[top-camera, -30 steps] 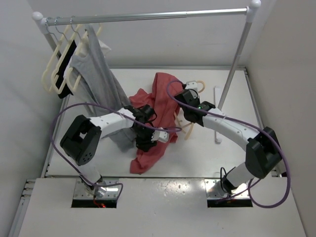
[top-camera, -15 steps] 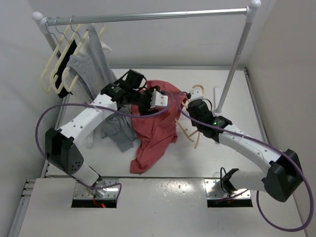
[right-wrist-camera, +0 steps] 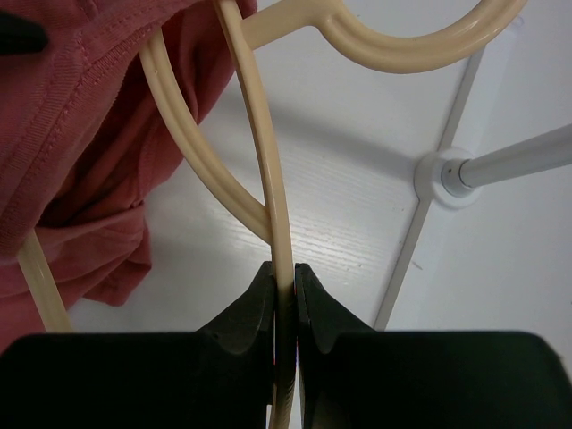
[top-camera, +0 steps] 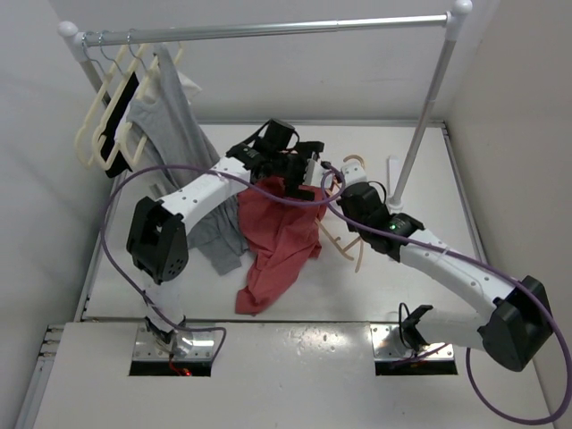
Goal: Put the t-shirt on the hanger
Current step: Place tshirt on hanger
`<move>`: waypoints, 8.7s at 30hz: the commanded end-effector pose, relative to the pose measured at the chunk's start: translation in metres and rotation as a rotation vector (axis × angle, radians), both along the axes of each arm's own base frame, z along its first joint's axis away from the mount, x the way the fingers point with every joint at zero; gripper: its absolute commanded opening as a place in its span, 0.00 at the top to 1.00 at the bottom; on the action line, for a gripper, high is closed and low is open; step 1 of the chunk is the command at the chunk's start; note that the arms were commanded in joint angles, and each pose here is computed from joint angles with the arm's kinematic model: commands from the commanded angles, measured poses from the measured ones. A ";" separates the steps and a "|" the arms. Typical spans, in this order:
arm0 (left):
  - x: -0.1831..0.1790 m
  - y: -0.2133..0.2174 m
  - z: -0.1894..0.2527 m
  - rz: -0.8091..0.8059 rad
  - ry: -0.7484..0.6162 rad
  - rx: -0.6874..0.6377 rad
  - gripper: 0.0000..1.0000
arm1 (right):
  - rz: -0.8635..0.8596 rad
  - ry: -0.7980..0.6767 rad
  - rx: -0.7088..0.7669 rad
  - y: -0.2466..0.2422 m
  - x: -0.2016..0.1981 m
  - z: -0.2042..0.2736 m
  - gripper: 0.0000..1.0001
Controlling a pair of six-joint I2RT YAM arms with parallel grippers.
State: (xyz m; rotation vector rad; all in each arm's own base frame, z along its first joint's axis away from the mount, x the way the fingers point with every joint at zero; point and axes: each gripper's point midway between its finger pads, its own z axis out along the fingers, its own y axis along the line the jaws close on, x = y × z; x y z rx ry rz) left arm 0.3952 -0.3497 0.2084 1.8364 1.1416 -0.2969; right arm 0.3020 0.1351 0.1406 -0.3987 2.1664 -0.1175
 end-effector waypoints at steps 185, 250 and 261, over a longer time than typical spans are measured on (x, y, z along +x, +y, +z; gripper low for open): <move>-0.024 0.191 0.019 0.379 -0.051 0.147 1.00 | -0.854 0.015 0.634 -0.120 -0.043 -0.076 1.00; -0.046 0.033 0.088 -0.005 -0.223 -0.223 1.00 | 0.523 0.163 0.356 0.036 0.016 0.080 0.21; -0.047 0.033 0.095 0.037 -0.134 -0.290 1.00 | 0.443 0.115 0.464 0.044 0.032 0.074 0.93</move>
